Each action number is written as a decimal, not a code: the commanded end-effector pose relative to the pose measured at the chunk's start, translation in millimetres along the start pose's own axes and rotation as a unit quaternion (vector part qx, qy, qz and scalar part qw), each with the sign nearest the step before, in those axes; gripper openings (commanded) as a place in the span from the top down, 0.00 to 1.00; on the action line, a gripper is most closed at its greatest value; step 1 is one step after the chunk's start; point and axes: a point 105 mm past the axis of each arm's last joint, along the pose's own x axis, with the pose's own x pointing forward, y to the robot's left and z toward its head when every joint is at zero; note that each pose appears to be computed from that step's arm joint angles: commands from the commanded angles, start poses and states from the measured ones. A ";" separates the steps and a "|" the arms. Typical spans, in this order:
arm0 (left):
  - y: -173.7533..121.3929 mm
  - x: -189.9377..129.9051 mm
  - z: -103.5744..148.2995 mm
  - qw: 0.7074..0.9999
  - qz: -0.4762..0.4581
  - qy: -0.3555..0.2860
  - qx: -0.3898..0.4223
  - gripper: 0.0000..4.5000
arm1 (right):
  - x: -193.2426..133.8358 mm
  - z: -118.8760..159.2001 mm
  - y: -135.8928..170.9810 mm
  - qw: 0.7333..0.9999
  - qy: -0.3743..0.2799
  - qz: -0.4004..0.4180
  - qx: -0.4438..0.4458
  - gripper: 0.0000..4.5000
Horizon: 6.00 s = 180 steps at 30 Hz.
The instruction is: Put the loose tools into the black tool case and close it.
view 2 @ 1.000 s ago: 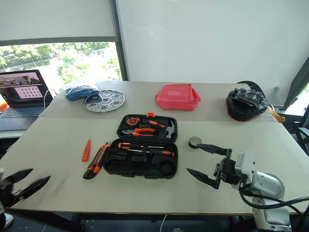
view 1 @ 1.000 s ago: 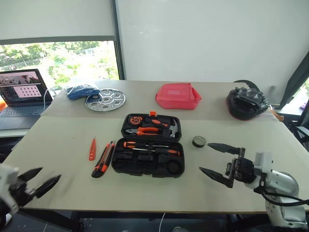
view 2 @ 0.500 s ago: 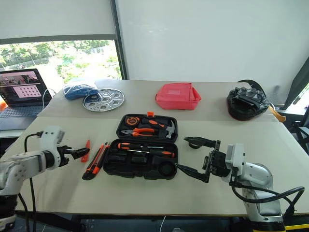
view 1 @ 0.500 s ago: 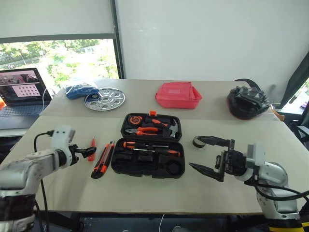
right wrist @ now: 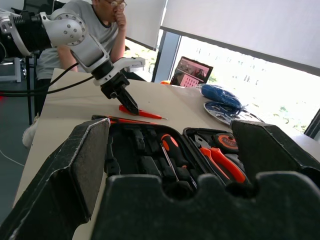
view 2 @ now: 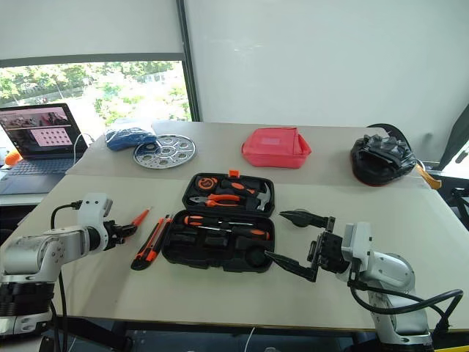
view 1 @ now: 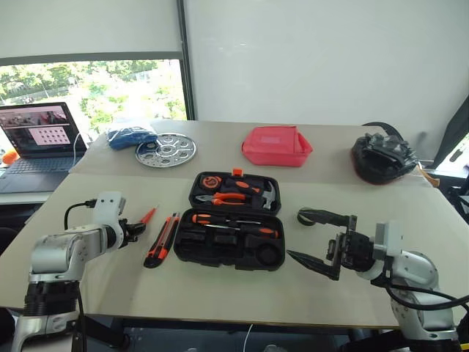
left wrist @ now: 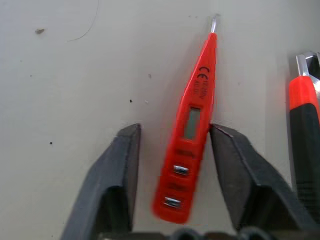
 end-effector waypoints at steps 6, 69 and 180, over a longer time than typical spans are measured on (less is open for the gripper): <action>9.4 -8.4 12.8 0.998 -0.042 -0.053 -0.009 0.90 | -2.1 11.0 0.4 0.999 0.007 0.002 -0.033 0.00; -116.0 6.0 16.9 0.699 -0.371 0.065 0.608 0.68 | -14.6 4.9 16.3 0.998 0.060 -0.030 -0.012 0.00; -125.8 -0.7 14.6 0.802 -0.427 -0.129 0.397 1.00 | -22.5 -5.2 14.0 0.996 0.071 -0.047 0.003 0.00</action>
